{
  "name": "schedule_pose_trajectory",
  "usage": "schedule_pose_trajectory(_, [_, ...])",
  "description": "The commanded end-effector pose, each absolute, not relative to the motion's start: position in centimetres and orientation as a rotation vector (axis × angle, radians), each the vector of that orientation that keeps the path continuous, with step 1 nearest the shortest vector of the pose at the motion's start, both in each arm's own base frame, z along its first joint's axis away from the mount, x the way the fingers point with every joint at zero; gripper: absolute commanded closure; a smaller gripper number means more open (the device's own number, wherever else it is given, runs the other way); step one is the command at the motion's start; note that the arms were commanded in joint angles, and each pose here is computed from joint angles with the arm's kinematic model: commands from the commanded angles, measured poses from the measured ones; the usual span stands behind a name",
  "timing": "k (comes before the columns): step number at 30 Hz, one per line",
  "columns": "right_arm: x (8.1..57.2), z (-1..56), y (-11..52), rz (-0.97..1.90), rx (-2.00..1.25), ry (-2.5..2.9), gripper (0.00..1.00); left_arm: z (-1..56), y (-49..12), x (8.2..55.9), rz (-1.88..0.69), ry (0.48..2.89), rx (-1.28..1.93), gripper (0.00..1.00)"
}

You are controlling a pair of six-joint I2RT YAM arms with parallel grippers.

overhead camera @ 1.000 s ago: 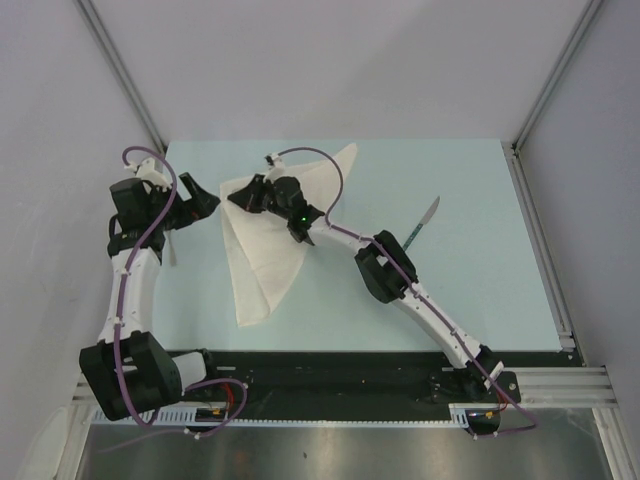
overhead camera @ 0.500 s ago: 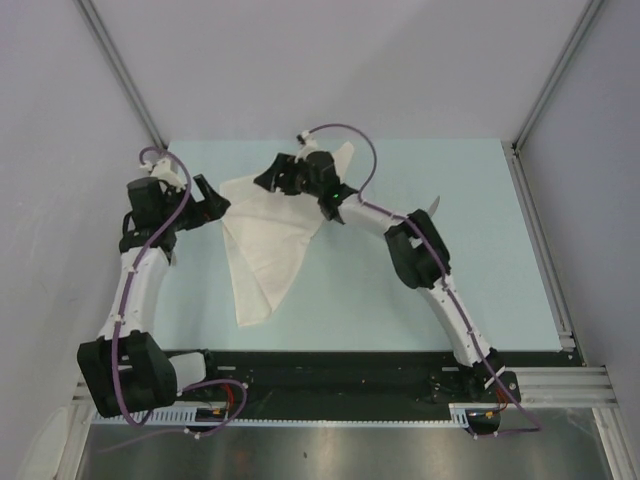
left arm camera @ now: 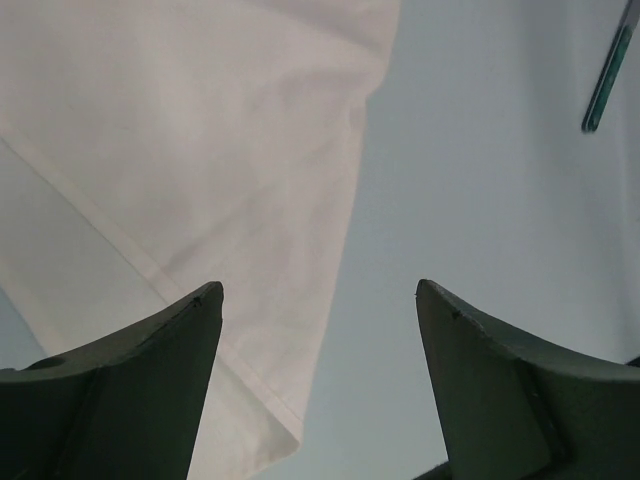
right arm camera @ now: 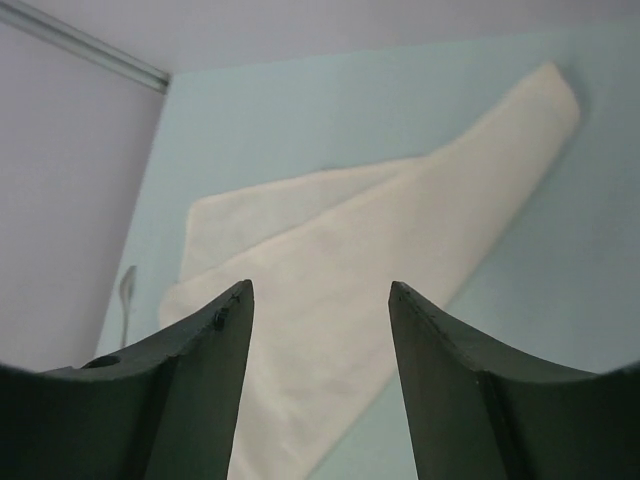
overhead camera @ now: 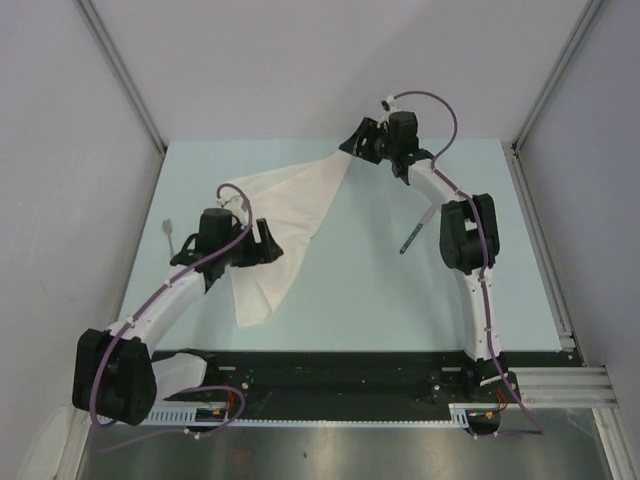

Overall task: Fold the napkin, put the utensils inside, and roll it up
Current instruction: Fold the napkin

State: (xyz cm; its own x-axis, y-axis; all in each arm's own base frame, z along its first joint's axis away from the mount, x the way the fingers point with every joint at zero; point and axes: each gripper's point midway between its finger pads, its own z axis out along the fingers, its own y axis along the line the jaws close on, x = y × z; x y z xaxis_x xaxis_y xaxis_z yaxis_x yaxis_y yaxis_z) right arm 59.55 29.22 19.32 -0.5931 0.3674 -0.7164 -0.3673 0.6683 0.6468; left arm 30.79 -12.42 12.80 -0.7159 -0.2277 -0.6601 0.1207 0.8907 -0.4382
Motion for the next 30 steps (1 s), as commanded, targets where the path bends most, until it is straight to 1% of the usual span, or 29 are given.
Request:
schedule_pose_trajectory(1, [59.5,12.0,29.5,1.04,0.008,2.13,0.39,10.7,-14.2,27.6,-0.595,2.355,-0.053,0.2])
schedule_pose_trajectory(2, [60.0,10.9,29.7,1.047,0.014,2.136,0.4,10.3,-14.9,26.7,-0.608,2.37,-0.026,0.23])
schedule_pose_trajectory(5, [61.0,10.2,29.7,1.06,0.037,2.127,0.41,8.7,-15.0,24.9,-0.569,2.432,-0.026,0.25])
schedule_pose_trajectory(10, [61.6,7.1,29.4,1.022,0.112,2.17,0.43,7.5,-13.6,23.1,-0.491,2.477,-0.067,0.28])
schedule_pose_trajectory(14, [62.0,5.2,28.2,0.943,0.193,2.207,0.44,6.9,-14.0,21.7,-0.55,2.512,-0.081,0.28])
schedule_pose_trajectory(18, [62.1,3.2,27.4,0.927,0.26,2.242,0.46,5.6,-14.4,20.1,-0.586,2.564,-0.075,0.27])
schedule_pose_trajectory(22, [62.6,2.5,27.2,0.947,0.289,2.24,0.47,5.3,-15.4,19.5,-0.668,2.568,-0.081,0.28])
schedule_pose_trajectory(28, [63.1,1.5,27.7,0.98,0.319,2.243,0.48,3.7,-15.6,19.0,-0.68,2.601,-0.088,0.29])
schedule_pose_trajectory(29, [63.3,1.3,27.7,0.984,0.326,2.242,0.49,3.5,-15.6,19.0,-0.679,2.605,-0.091,0.31])
schedule_pose_trajectory(30, [63.3,0.9,27.8,0.994,0.343,2.246,0.5,3.3,-15.6,19.0,-0.675,2.607,-0.091,0.35])
